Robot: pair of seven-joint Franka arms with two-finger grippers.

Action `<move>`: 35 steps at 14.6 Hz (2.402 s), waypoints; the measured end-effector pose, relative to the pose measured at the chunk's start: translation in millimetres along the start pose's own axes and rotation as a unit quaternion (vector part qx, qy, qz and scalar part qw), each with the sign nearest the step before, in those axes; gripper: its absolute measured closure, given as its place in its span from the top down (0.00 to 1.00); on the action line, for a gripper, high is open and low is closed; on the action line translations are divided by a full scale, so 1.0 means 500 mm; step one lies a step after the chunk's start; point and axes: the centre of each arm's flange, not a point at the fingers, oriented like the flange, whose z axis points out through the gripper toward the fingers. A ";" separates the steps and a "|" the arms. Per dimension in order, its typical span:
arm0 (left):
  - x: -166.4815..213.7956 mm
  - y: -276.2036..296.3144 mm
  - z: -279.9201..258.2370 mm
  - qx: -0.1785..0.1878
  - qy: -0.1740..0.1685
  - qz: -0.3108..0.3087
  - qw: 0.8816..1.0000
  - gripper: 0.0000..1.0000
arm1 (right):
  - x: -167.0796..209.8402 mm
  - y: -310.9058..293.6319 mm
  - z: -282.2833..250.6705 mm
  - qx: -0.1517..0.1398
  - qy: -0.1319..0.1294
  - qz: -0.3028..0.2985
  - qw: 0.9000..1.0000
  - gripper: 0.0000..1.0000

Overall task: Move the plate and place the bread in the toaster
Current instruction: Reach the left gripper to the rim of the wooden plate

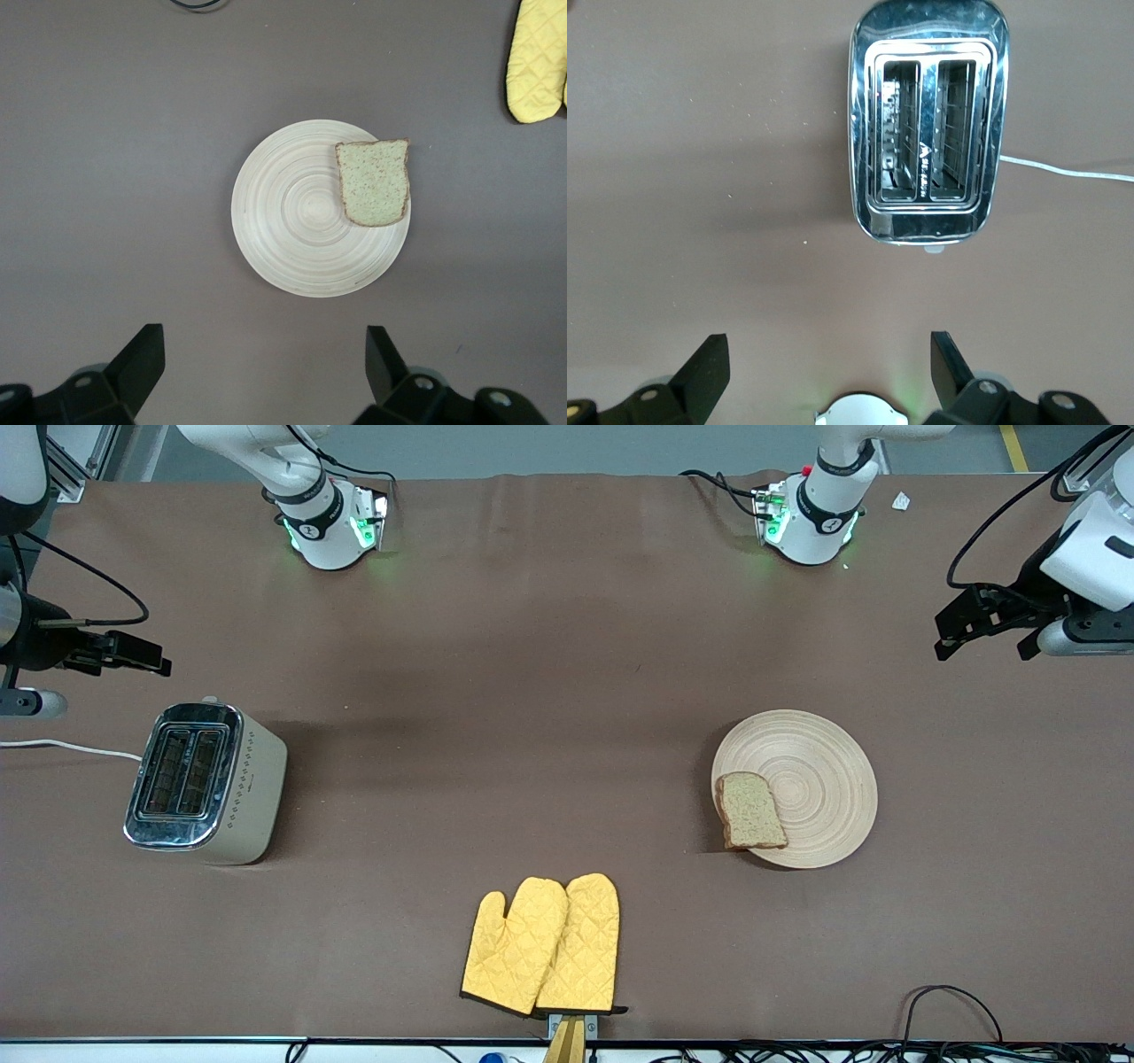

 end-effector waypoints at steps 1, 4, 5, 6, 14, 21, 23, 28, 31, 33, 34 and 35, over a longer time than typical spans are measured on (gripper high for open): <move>-0.003 0.002 -0.003 0.002 -0.004 0.002 1.000 1.00 | -0.004 0.001 -0.002 -0.001 -0.002 0.000 1.000 1.00; -0.008 0.016 -0.001 0.004 -0.016 0.007 1.000 1.00 | -0.013 0.000 -0.009 -0.002 -0.011 -0.001 1.000 1.00; -0.005 0.015 0.006 0.004 -0.020 0.005 1.000 1.00 | -0.015 -0.002 -0.009 -0.002 -0.015 -0.001 1.000 1.00; 0.000 0.010 0.018 0.001 -0.028 0.001 1.000 1.00 | -0.017 -0.003 -0.008 -0.002 -0.019 -0.002 1.000 1.00; 0.136 -0.185 0.371 -0.151 -0.126 -0.040 0.980 1.00 | -0.024 -0.031 -0.032 -0.004 -0.009 -0.018 1.000 1.00; 0.158 -0.375 0.776 -0.307 -0.108 -0.006 0.945 1.00 | -0.026 -0.034 -0.044 -0.005 -0.002 -0.021 1.000 1.00; 0.152 -0.369 0.852 -0.335 -0.106 0.004 0.936 1.00 | -0.028 -0.036 -0.047 -0.005 -0.002 -0.022 1.000 1.00; 0.152 -0.352 0.935 -0.365 -0.077 0.030 0.927 0.98 | -0.039 -0.033 -0.063 -0.004 0.004 -0.026 1.000 1.00; 0.150 -0.350 0.953 -0.372 -0.065 0.053 0.924 0.81 | -0.041 -0.039 -0.064 -0.005 0.003 -0.032 0.999 1.00; 0.147 -0.350 0.963 -0.374 -0.064 0.062 0.923 0.59 | -0.042 -0.050 -0.064 -0.007 0.002 -0.037 0.999 1.00; 0.144 -0.350 0.970 -0.375 -0.063 0.069 0.922 0.50 | -0.044 -0.052 -0.065 -0.012 0.003 -0.038 0.999 1.00; 0.141 -0.351 0.979 -0.377 -0.059 0.079 0.921 0.41 | -0.046 -0.055 -0.068 -0.019 0.005 -0.040 0.999 1.00</move>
